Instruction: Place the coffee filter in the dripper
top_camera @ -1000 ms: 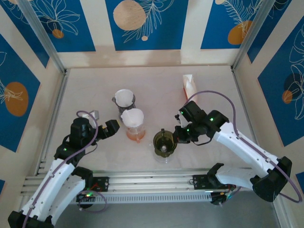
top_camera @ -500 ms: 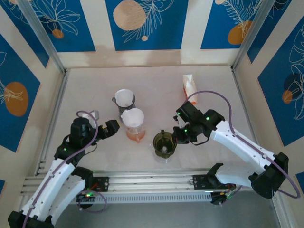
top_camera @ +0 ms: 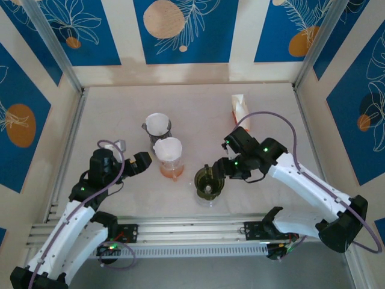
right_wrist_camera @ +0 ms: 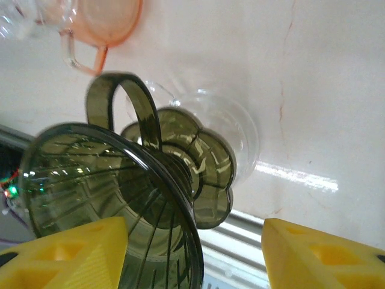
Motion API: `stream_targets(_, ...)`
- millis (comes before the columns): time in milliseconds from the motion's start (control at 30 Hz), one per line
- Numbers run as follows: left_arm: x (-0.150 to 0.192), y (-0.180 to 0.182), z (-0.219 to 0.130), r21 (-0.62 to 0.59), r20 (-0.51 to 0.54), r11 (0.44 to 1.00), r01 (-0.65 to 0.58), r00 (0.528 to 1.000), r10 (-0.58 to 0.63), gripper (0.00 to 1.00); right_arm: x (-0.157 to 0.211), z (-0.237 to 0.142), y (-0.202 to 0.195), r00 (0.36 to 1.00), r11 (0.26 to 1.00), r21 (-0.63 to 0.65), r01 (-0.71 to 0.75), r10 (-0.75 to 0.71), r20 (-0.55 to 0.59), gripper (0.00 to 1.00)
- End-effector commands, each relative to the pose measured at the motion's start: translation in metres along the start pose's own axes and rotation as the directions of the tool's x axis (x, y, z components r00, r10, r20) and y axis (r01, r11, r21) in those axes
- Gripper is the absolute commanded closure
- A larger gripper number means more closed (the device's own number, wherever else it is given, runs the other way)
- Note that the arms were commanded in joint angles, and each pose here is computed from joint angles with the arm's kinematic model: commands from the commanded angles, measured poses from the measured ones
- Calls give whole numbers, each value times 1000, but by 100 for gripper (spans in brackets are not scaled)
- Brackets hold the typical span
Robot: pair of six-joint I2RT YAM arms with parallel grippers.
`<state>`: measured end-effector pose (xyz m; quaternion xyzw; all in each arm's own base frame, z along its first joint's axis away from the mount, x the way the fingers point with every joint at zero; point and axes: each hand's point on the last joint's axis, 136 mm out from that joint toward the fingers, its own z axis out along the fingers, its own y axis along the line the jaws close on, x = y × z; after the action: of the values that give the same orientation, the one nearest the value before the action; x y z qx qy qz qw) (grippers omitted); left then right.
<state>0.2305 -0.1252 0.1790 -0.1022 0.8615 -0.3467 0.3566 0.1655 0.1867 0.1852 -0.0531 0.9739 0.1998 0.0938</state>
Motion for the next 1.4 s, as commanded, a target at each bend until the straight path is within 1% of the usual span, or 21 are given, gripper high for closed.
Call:
stream_targets(0, -7, -11, -1, 48, 9, 999, -13, 1000, 13, 0, -27, -26, -8, 989, 999, 28, -21, 17, 150, 38)
stream_targets(100, -6, -9, 0, 37, 1, 999, -11, 1000, 11, 0, -57, -34, -12, 968, 999, 0, -53, 52, 246, 41)
stream_targets(167, -4, -8, 1, 37, -3, 999, -12, 1000, 12, 0, -84, -39, -12, 947, 998, -31, -61, 68, 313, 42)
stream_targets(267, 0, -5, 3, 37, -14, 999, -1, 1000, 2, 0, -125, -39, -20, 915, 996, -41, -79, 89, 393, 47)
stream_targets(400, 3, -4, 3, 40, -23, 999, 5, 1000, -4, 0, -177, -26, -53, 893, 989, 5, -148, 132, 430, 51)
stream_targets(467, 4, -4, 3, 42, -27, 999, 7, 1000, -6, 0, -202, -20, -73, 883, 982, 80, -170, 116, 455, 54)
stream_targets(567, 7, -3, 3, 44, -31, 999, 13, 999, -11, 0, -231, -11, -93, 879, 971, 112, -210, 137, 456, 58)
stream_targets(667, 8, -3, 3, 45, -36, 999, 16, 999, -14, 0, -255, -7, -114, 869, 956, 142, -255, 162, 468, 60)
stream_targets(767, 8, -3, 3, 44, -36, 999, 16, 999, -14, 0, -277, -4, -129, 871, 946, 210, -247, 121, 476, 62)
stream_targets(867, 8, -2, 5, 41, -40, 999, 17, 999, -15, 0, -295, 3, -138, 887, 938, 281, -205, 57, 459, 63)
stream_targets(967, 8, -2, 7, 39, -44, 999, 18, 999, -16, 0, -308, 11, -145, 902, 929, 312, -197, 48, 429, 63)
stream_targets(1167, 8, 1, 9, 27, -47, 999, 19, 999, -18, 0, -334, 19, -154, 912, 920, 355, -167, 8, 410, 64)
stream_targets(1367, 8, 3, 10, 16, -46, 1000, 18, 999, -18, 0, -346, 31, -165, 932, 901, 415, -122, -40, 361, 64)
